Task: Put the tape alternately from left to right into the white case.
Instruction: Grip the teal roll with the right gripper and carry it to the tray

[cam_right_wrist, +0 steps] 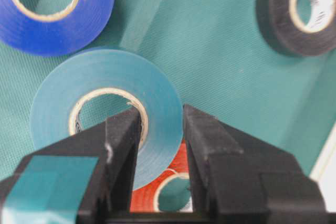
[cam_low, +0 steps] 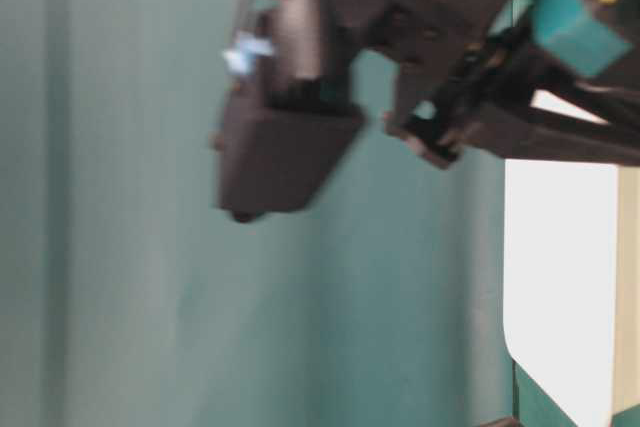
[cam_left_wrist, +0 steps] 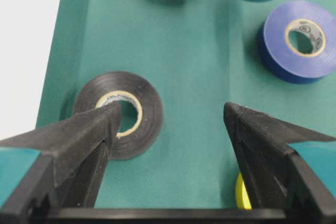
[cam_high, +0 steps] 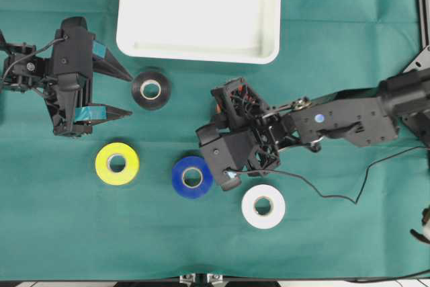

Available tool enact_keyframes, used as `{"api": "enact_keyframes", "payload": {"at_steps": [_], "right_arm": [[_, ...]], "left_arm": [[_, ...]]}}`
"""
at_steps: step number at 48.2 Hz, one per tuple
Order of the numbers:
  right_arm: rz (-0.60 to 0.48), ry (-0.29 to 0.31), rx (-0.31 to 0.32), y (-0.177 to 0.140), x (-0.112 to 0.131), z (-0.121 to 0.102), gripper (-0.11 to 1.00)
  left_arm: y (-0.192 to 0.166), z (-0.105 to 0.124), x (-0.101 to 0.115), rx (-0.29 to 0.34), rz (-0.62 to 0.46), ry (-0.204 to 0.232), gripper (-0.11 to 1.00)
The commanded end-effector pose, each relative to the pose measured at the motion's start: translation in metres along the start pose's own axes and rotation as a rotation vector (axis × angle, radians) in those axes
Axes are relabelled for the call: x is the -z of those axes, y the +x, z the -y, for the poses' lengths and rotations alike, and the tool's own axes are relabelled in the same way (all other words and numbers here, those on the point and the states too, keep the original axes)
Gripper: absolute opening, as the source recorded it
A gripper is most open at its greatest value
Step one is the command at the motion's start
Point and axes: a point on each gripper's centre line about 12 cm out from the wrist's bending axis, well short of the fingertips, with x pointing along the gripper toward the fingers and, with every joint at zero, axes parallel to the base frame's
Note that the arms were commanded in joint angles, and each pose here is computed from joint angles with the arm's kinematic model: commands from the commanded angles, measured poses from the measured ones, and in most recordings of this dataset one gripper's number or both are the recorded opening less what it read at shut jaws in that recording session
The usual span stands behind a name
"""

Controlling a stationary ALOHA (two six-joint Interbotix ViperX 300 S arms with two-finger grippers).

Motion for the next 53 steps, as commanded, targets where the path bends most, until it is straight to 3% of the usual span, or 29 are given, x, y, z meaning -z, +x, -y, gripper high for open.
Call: {"api": "enact_keyframes", "payload": {"at_steps": [1, 13, 43, 53], "right_arm": [[0.075, 0.012, 0.013, -0.020, -0.019, 0.006, 0.27], [0.070, 0.038, 0.038, -0.028, -0.020, 0.020, 0.27], [0.024, 0.256, 0.273, -0.052, 0.030, 0.152, 0.27], [0.036, 0.333, 0.338, -0.053, 0.063, 0.191, 0.27]], "left_arm": [[-0.003, -0.001, -0.001, -0.001, 0.012, -0.002, 0.88], [-0.003, -0.001, 0.001, -0.002, 0.008, -0.002, 0.88], [-0.003, -0.001, 0.004, -0.002, 0.002, -0.002, 0.88], [-0.003, -0.001, 0.004, -0.002, 0.002, -0.002, 0.88]]}}
